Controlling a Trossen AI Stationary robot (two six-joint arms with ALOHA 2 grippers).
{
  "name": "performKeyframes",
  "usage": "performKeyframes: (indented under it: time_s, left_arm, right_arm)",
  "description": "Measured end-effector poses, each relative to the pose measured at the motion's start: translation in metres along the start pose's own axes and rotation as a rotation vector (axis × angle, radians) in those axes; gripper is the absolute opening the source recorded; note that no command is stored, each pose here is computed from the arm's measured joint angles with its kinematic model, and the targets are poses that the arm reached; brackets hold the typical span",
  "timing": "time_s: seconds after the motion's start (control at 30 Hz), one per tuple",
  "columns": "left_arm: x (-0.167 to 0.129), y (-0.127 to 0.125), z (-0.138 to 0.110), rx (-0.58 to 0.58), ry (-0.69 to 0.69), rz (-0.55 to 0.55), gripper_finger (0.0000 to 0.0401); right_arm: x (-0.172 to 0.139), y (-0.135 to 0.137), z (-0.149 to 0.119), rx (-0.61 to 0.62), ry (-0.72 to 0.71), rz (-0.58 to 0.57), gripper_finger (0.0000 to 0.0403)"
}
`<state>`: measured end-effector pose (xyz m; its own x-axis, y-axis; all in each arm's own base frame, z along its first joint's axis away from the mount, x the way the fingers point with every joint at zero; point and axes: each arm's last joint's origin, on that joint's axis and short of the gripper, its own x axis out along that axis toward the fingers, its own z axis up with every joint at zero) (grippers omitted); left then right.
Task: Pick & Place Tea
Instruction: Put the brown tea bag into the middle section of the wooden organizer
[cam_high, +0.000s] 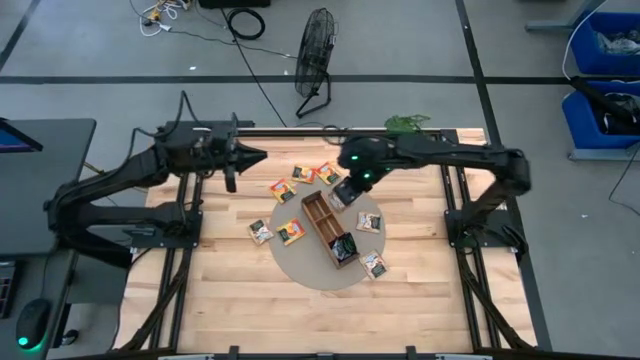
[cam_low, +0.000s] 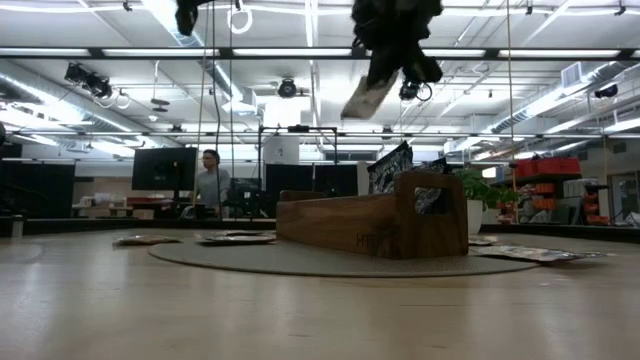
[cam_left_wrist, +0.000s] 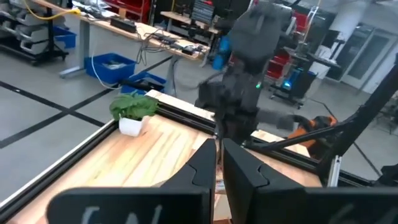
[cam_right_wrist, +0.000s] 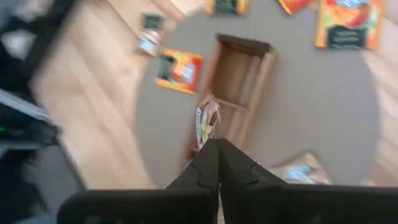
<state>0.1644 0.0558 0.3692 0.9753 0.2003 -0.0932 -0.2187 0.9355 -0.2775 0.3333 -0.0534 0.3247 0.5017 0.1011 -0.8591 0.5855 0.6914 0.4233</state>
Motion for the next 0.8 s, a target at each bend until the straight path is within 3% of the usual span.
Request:
performKeyframes:
  time_s: [0.27, 0.8]
  left_arm:
    - [-0.027, 0.001, 0.002, 0.026, -0.012, 0.069, 0.0027]
    - [-0.045, 0.001, 0.003, 0.042, -0.033, 0.09, 0.0028]
  right_arm:
    - [0.033, 0.012, 0.019, -0.046, 0.082, -0.08, 0.0]
    - [0.09, 0.019, 0.009, -0.002, 0.202, -0.169, 0.0]
